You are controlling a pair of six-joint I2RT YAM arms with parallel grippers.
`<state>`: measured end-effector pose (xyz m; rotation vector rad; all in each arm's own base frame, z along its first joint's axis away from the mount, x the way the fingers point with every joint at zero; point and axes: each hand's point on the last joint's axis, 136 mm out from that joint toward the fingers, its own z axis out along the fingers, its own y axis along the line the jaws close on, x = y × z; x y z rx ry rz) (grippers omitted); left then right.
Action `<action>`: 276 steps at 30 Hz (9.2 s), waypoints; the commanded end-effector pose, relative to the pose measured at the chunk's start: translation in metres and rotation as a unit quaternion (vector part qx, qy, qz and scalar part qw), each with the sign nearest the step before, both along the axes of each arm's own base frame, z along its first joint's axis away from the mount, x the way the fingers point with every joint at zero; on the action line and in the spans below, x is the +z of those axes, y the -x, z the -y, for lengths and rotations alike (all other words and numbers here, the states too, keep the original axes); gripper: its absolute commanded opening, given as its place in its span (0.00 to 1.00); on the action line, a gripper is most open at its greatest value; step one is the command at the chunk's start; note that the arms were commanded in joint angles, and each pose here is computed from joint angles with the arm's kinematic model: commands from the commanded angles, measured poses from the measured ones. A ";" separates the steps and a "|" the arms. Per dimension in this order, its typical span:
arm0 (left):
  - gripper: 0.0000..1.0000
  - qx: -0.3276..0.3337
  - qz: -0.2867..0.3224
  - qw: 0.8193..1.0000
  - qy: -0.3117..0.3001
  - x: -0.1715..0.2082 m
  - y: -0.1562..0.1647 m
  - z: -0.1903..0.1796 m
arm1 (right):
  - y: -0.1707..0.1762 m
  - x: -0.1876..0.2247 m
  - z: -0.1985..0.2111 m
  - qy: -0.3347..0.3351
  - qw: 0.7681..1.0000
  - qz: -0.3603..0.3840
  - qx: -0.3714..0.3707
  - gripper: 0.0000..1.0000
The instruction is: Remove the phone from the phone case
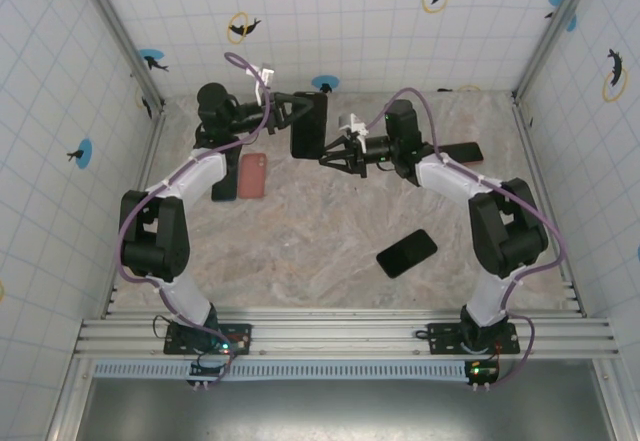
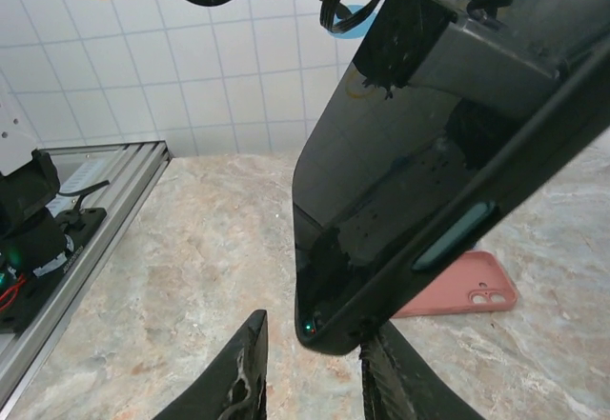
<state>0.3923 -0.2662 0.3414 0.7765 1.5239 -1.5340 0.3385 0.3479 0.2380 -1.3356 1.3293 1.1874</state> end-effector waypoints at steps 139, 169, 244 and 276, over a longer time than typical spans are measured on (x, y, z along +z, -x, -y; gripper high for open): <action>0.00 0.098 -0.282 0.935 0.193 0.040 -0.040 -0.025 | -0.031 0.066 0.024 -0.270 0.863 -0.382 -0.189 0.25; 0.00 0.087 -0.284 0.931 0.213 0.046 -0.034 -0.023 | -0.026 0.070 0.017 -0.276 0.861 -0.399 -0.154 0.22; 0.57 0.190 -0.459 0.846 0.192 -0.045 0.008 0.008 | -0.095 0.058 0.024 -0.402 0.755 -0.425 -0.297 0.00; 0.45 0.193 -0.483 0.826 0.217 -0.064 -0.008 0.015 | -0.076 0.063 0.010 -0.383 0.785 -0.395 -0.283 0.00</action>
